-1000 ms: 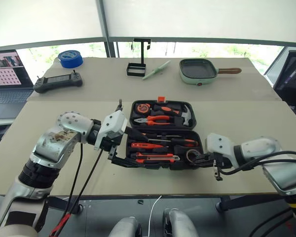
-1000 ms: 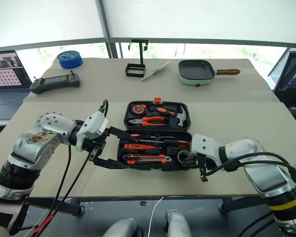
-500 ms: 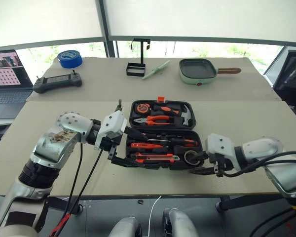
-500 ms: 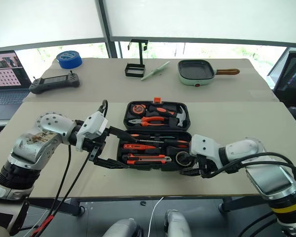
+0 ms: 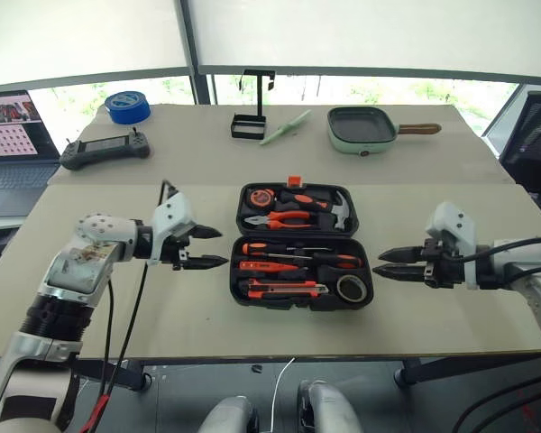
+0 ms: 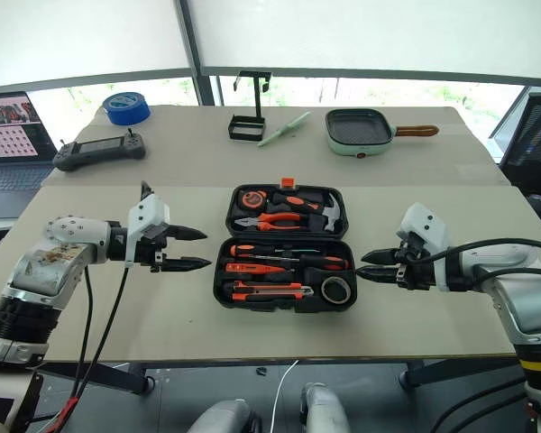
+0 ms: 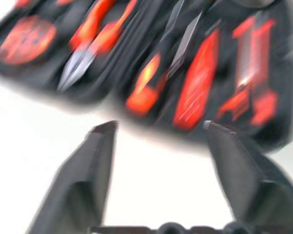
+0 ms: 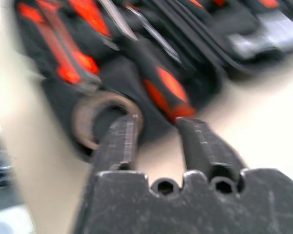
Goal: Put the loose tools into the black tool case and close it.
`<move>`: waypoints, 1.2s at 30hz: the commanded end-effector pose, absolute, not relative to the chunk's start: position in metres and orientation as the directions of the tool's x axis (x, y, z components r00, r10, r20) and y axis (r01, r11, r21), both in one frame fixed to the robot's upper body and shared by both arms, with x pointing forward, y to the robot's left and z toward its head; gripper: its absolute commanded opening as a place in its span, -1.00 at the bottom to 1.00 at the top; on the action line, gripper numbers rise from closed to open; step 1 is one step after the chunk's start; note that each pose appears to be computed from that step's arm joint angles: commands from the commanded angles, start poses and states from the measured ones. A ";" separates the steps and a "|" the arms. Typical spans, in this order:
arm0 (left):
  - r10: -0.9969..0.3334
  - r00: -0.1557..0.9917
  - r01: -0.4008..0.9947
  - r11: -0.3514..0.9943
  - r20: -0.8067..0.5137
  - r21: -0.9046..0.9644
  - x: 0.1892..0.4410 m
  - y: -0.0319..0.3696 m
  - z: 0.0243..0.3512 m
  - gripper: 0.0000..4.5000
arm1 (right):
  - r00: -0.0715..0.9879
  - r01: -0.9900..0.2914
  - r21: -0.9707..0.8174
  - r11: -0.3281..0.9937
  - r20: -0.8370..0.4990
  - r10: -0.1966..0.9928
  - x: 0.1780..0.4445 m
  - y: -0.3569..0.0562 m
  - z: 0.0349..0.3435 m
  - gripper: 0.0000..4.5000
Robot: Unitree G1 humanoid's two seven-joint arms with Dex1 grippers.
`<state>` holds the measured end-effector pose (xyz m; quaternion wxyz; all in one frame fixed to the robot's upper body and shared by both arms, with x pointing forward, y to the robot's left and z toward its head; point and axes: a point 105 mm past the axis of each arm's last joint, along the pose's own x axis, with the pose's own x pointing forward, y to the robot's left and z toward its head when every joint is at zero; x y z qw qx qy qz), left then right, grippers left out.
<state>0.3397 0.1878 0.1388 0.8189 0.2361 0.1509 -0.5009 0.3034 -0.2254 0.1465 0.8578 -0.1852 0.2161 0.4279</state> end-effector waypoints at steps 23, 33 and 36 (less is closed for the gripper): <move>-0.849 0.152 0.977 0.053 -0.507 0.205 0.296 0.128 0.120 -0.97 | 0.376 -0.927 -0.223 0.303 -0.530 0.761 0.292 -0.181 0.150 -1.00; -0.811 0.257 0.956 0.134 -0.525 0.260 0.320 0.145 0.120 -0.97 | 0.712 -0.696 -0.395 0.600 -0.488 0.506 0.354 -0.249 0.149 -1.00; -0.831 0.274 0.951 0.159 -0.483 0.265 0.327 0.135 0.125 -0.97 | 0.693 -0.715 -0.401 0.573 -0.520 0.500 0.358 -0.247 0.133 -1.00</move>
